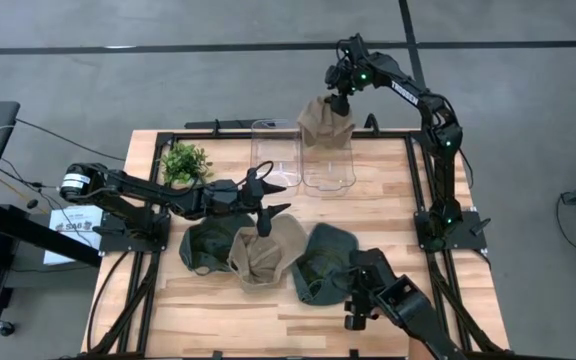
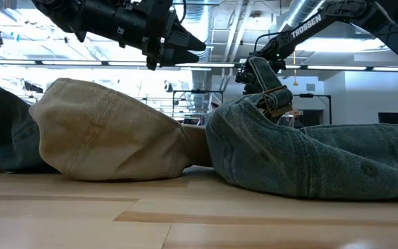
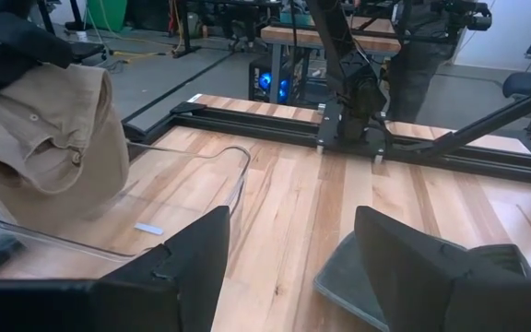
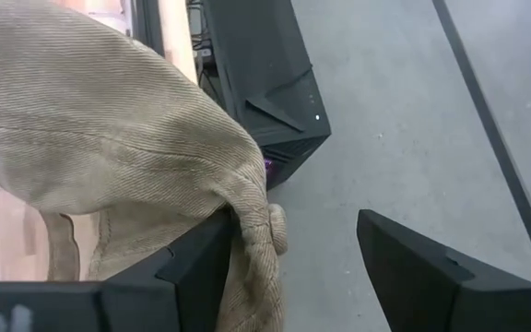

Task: Pick & Place hat
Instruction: Put the right brown cap into the right transparent bin

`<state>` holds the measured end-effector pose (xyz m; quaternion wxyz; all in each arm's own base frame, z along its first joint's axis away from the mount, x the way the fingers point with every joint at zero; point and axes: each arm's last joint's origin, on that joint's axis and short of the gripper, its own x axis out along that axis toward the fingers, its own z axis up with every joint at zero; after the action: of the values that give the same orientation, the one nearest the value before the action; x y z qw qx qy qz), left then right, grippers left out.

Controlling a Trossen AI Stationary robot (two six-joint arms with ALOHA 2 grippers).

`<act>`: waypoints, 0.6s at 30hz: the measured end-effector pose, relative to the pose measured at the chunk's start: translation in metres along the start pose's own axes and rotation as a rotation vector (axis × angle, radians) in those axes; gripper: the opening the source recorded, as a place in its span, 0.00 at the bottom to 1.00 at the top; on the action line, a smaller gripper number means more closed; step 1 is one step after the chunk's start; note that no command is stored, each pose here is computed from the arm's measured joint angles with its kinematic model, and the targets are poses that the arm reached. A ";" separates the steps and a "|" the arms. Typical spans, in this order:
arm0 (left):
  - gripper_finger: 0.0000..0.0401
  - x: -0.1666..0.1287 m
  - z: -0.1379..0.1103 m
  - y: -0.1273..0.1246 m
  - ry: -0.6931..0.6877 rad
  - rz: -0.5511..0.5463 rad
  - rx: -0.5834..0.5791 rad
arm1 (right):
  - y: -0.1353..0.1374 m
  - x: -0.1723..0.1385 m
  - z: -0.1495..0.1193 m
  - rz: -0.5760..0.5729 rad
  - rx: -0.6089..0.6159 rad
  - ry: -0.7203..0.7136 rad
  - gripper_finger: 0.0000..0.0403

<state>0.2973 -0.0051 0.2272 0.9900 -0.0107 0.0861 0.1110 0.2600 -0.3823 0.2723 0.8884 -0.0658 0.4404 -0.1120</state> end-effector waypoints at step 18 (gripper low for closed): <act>0.58 0.002 0.000 0.007 0.005 0.025 -0.003 | -0.006 -0.001 0.004 -0.077 -0.026 -0.030 0.67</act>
<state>0.2972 0.0025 0.2267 0.9883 -0.0114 0.0888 0.1236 0.2618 -0.3881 0.2775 0.8889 -0.0961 0.4256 -0.1394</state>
